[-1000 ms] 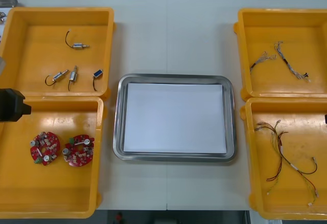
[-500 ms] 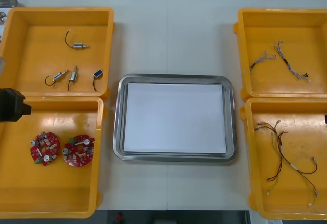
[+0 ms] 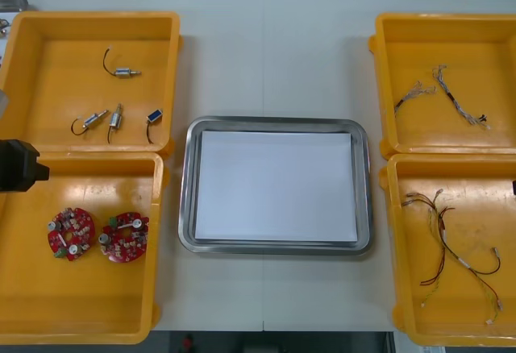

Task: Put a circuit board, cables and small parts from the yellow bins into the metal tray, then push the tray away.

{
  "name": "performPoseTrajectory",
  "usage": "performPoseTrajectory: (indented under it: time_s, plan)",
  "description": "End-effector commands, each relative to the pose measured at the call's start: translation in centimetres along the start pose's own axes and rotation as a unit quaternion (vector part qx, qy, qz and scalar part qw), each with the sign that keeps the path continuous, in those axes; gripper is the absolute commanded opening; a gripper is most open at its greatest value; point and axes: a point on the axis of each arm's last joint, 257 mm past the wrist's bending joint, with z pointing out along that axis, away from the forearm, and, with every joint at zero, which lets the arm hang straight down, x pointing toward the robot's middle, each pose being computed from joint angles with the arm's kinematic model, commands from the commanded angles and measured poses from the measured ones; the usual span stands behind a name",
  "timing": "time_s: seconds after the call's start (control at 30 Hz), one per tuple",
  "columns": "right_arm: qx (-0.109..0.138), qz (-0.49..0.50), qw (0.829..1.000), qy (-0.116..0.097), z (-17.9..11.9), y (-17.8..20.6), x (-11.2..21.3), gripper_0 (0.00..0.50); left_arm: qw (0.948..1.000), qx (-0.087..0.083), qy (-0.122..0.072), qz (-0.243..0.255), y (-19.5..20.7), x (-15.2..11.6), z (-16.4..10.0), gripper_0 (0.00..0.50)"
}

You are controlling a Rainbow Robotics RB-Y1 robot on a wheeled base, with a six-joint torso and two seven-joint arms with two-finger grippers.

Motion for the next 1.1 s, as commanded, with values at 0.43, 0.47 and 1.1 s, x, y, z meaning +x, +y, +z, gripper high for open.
performPoseTrajectory:
  time_s: [0.43,0.47,1.1]
  plan:
    - [0.015,-0.041,0.999,-0.007,-0.93,-0.11,-0.50,0.500,0.9993,0.003,-0.005,0.037,-0.42,0.40,-0.43,0.500]
    - [0.015,-0.041,0.999,-0.007,-0.93,-0.11,-0.50,0.500,0.9993,0.003,-0.005,0.037,-0.42,0.40,-0.43,0.500]
    - [0.015,-0.041,0.999,-0.007,-0.93,-0.11,-0.50,0.500,0.9993,0.003,-0.005,0.037,-0.42,0.40,-0.43,0.500]
